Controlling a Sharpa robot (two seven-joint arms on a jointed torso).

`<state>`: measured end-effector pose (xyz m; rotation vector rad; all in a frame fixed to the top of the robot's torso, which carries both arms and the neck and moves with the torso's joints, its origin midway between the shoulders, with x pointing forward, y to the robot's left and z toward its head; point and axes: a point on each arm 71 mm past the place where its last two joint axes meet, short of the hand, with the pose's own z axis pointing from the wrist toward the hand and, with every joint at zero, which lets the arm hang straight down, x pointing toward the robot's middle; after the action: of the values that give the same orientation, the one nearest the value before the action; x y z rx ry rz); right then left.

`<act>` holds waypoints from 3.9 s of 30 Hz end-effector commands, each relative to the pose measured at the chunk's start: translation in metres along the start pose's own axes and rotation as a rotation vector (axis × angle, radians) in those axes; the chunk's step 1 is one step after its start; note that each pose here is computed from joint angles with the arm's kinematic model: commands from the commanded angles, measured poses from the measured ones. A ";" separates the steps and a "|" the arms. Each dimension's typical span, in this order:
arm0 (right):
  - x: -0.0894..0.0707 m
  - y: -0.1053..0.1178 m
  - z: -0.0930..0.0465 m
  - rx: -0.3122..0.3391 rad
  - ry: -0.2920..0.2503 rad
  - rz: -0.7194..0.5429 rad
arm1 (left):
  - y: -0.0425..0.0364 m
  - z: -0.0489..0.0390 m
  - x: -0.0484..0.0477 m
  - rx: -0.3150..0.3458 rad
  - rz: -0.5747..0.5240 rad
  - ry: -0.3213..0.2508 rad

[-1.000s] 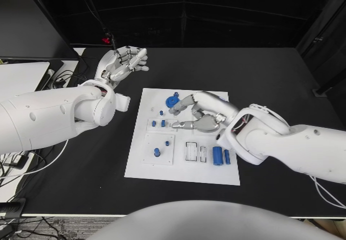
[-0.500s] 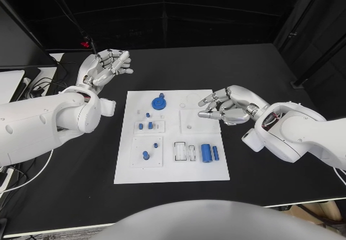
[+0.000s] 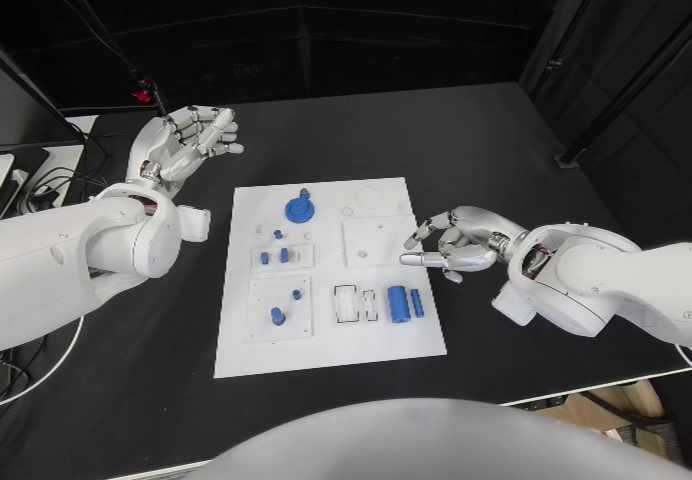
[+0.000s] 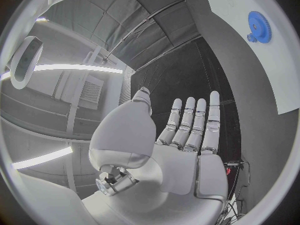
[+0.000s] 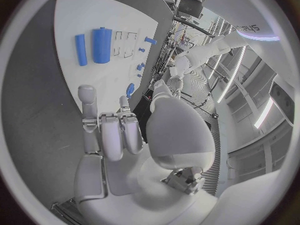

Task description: Assemble the parts on the task board

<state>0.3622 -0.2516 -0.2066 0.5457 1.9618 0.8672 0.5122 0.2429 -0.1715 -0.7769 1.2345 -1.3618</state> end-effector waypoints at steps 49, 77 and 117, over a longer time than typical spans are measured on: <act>0.046 0.003 0.006 0.325 0.178 -0.195 | 0.0009 -0.0014 0.0004 0.001 -0.008 0.008; 0.059 0.012 0.028 0.319 0.203 -0.218 | 0.0011 -0.0018 0.0003 0.000 -0.010 0.010; 0.067 0.017 0.036 0.276 0.196 -0.154 | 0.0010 -0.0025 -0.0003 -0.001 -0.012 0.011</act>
<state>0.3616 -0.1845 -0.2406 0.4208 2.2932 0.5333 0.5103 0.2446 -0.1741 -0.7839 1.2414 -1.3627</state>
